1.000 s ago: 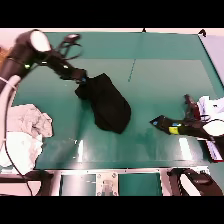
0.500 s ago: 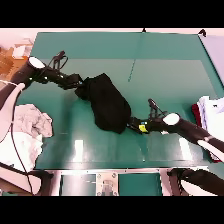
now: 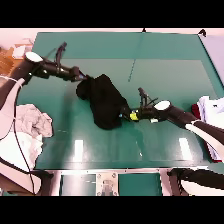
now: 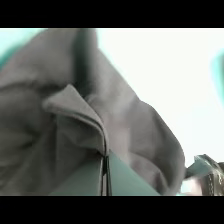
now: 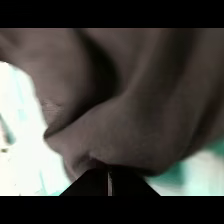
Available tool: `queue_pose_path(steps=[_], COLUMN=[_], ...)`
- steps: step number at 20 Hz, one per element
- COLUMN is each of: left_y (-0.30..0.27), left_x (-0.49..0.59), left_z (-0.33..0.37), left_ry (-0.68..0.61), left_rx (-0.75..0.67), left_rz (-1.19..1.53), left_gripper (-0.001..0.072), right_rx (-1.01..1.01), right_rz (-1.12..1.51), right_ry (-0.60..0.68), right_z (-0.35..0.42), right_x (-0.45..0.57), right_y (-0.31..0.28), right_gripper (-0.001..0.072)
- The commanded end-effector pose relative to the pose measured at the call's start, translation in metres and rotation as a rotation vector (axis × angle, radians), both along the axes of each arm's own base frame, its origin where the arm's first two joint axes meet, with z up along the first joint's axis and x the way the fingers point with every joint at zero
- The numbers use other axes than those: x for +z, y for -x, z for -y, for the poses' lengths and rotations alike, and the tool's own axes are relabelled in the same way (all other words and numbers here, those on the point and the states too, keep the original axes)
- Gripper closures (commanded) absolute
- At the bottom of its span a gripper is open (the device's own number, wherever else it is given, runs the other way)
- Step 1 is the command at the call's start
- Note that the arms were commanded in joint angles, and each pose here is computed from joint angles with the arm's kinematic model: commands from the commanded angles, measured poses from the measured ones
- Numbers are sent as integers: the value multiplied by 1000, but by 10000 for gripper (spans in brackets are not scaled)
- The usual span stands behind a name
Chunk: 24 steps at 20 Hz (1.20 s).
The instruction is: Fold the shirts.
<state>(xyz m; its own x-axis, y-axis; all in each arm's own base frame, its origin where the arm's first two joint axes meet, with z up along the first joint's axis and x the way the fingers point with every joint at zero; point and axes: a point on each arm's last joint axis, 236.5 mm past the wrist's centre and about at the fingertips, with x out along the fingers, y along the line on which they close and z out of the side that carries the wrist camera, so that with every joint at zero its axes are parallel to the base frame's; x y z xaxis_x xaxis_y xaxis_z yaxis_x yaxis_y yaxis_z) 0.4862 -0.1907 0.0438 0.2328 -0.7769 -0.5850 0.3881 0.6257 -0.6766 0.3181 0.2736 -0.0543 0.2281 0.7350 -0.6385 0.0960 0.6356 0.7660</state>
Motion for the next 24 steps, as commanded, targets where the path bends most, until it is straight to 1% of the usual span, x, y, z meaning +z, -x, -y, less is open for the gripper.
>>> queue_pose_path(steps=[1,3,5,8,9,10,12,13,15,17,19,20,22,24], left_y=[6,6,20,73,97,121,172,194,236,258,258,247,204,143], left_x=[66,130,213,342,382,414,469,489,520,539,542,535,500,435], left_z=[-6,-13,-16,-18,-21,-26,-45,-56,-77,-97,-110,-112,-113,-107], left_ry=[34,27,16,14,18,-5,-93,-139,-224,-264,-284,-291,-301,-304], left_rx=[-75,-62,-39,22,62,91,189,243,348,455,520,523,500,436], left_rz=[48,184,391,732,847,963,1177,1257,1386,1448,1441,1410,1296,1102], left_gripper=[688,687,688,688,688,688,688,688,687,687,688,687,687,686], right_rx=[80,52,12,-30,-38,-43,-77,-107,-167,-222,-237,-242,-256,-291], right_rz=[123,282,497,796,877,954,1112,1184,1285,1342,1340,1329,1267,1152], right_ry=[-123,-181,-193,-148,-123,-90,-7,55,179,281,351,351,320,248], right_z=[6,40,80,127,136,143,155,163,175,183,187,189,198,214], right_x=[65,143,235,363,397,425,476,496,524,537,532,527,508,468], right_y=[-20,-47,-60,-38,-24,-9,19,33,55,72,76,75,59,27], right_gripper=[701,701,702,701,701,701,701,701,701,700,700,700,700,700])
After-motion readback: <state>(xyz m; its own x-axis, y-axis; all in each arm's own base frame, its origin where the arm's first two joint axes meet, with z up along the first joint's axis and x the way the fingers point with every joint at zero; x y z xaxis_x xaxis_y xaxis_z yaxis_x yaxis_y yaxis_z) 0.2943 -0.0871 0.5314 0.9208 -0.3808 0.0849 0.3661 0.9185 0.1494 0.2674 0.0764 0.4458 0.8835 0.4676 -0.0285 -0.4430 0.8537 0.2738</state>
